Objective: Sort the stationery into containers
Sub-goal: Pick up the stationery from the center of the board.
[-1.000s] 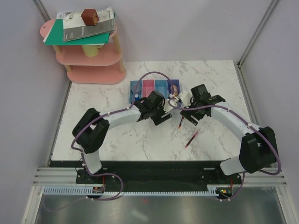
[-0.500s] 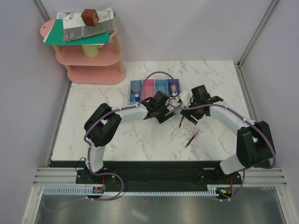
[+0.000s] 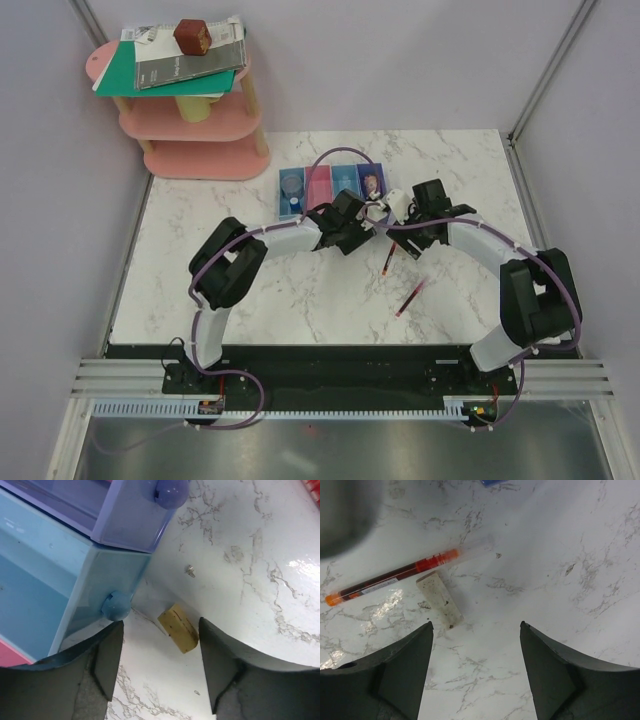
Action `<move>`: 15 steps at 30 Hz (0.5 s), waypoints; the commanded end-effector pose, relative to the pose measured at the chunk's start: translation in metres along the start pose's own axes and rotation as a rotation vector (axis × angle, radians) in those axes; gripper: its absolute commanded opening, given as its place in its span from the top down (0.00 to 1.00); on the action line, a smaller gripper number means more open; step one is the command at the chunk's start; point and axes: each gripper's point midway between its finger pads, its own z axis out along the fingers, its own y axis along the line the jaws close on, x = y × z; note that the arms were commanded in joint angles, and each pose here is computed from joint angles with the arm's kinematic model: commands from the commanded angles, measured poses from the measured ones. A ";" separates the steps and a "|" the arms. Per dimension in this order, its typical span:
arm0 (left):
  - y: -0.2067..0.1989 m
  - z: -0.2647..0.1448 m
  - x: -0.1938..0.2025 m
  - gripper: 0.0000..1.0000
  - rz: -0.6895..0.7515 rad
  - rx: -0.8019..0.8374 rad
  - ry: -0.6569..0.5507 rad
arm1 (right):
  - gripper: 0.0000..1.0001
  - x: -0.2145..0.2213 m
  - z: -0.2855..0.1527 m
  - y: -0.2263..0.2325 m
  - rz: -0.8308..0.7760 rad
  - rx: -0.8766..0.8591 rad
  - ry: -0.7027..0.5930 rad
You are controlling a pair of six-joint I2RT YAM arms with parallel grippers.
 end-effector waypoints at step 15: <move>-0.005 -0.013 -0.028 0.93 -0.014 0.039 -0.094 | 0.25 0.039 0.029 0.049 -0.121 -0.244 0.137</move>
